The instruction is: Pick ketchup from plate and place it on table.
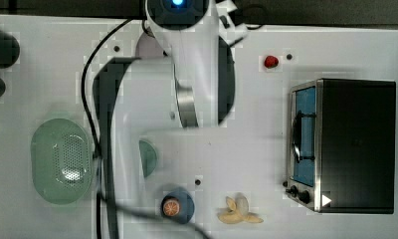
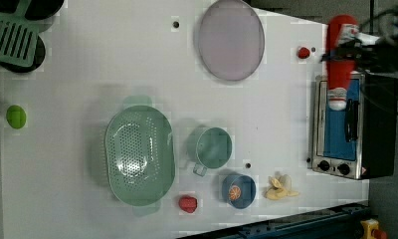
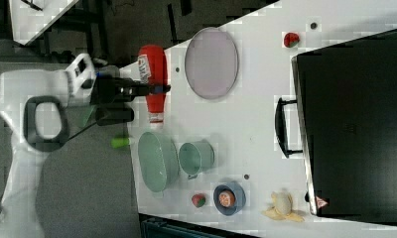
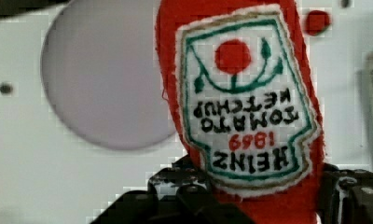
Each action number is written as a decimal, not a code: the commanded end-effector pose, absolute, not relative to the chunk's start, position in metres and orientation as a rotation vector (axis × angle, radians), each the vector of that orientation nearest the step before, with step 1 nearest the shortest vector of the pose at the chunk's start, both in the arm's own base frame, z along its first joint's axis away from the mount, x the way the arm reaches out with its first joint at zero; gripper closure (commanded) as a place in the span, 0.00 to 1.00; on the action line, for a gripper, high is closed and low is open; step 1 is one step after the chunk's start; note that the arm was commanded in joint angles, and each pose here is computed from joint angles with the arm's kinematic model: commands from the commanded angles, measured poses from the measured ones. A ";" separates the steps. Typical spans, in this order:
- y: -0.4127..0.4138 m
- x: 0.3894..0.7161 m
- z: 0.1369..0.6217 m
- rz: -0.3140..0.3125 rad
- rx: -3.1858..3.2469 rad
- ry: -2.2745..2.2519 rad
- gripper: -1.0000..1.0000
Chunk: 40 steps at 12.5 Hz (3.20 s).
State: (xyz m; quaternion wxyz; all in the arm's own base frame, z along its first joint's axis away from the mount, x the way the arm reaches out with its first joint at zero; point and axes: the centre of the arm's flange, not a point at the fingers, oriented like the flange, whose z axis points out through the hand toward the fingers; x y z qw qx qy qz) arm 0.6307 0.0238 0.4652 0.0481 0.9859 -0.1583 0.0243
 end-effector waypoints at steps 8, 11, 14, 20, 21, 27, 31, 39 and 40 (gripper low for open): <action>-0.027 0.524 0.330 -0.078 2.951 -0.942 0.40; -0.030 0.509 0.278 -0.027 2.971 -0.983 0.40; -0.029 0.493 0.233 -0.045 2.972 -0.985 0.36; -0.029 0.500 0.251 0.068 2.990 -0.988 0.00; -0.029 0.507 0.273 0.123 2.996 -0.989 0.00; -0.032 0.539 0.433 0.137 2.940 -1.159 0.00; -0.031 0.552 0.540 0.109 2.928 -1.174 0.00; -0.032 0.538 0.586 -0.065 2.891 -1.167 0.00; -0.032 0.538 0.585 -0.068 2.891 -1.167 0.00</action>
